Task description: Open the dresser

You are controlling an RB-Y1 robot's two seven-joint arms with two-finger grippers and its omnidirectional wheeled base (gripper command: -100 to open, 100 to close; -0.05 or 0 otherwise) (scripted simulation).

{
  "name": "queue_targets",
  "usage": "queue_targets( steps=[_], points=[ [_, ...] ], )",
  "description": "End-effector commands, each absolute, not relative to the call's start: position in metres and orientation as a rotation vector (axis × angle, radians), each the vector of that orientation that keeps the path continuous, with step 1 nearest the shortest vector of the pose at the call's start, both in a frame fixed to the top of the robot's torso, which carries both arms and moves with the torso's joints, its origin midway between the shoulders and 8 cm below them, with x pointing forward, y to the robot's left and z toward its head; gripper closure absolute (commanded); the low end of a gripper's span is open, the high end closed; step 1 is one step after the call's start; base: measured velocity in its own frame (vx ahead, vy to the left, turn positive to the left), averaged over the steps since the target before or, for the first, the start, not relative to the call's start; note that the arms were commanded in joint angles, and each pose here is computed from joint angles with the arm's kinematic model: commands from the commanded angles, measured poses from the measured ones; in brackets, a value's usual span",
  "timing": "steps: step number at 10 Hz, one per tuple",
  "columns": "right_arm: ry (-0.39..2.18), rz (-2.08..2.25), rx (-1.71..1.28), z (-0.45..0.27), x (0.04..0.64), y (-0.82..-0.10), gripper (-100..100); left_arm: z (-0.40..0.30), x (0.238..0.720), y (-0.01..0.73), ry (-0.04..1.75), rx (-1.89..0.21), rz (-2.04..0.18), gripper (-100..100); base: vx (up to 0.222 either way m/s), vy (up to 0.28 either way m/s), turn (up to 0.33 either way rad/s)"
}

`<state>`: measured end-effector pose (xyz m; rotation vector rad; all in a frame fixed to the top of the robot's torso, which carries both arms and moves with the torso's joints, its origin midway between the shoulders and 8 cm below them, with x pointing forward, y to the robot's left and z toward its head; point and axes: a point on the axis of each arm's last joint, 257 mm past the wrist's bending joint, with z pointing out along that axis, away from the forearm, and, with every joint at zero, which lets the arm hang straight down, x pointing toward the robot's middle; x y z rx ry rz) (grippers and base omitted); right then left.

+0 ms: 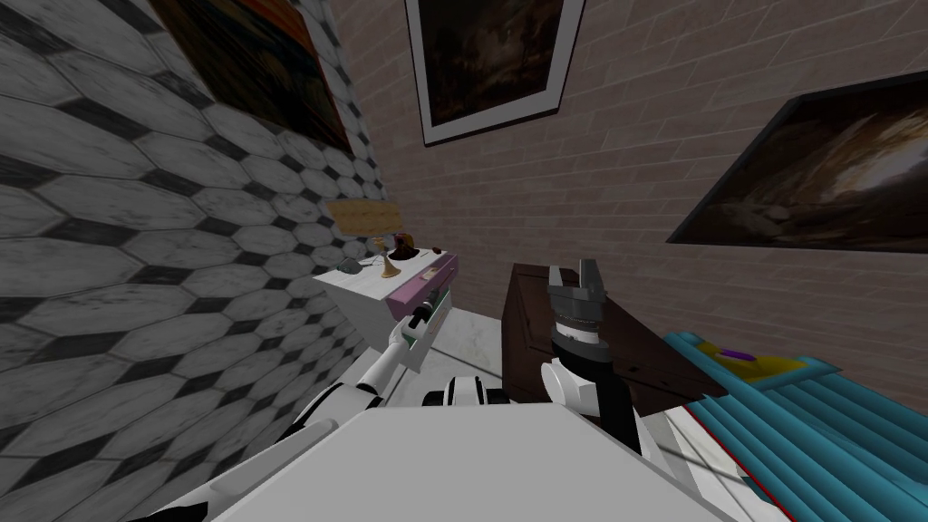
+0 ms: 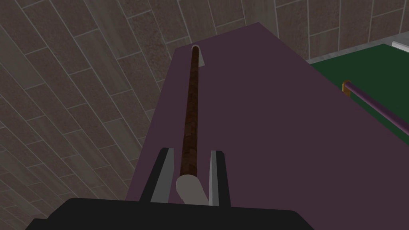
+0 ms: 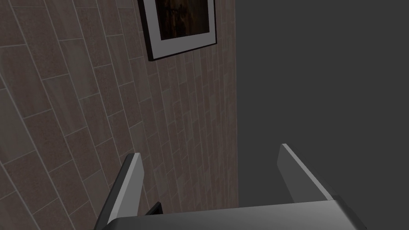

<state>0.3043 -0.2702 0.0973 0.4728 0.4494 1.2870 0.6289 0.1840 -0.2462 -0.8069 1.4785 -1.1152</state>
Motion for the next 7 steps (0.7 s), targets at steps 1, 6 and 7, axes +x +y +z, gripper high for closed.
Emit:
queue_targets(
  steps=[1,6,7],
  points=[
    [0.449,1.287,0.473,0.0973,0.3042,-0.2702,0,-0.2537,0.6266,0.1870,1.489,-0.817,-1.105,100,-0.004,-0.005,0.013],
    [0.449,1.287,0.473,0.0973,0.3042,-0.2702,0,-0.2537,0.6266,0.1870,1.489,-0.817,-1.105,100,-0.004,-0.004,0.006],
    [0.449,1.287,0.473,0.0973,0.3043,-0.2702,0,-0.2537,0.6266,0.1870,1.489,-0.817,-1.105,100,-0.012,-0.011,-0.015]
  ],
)
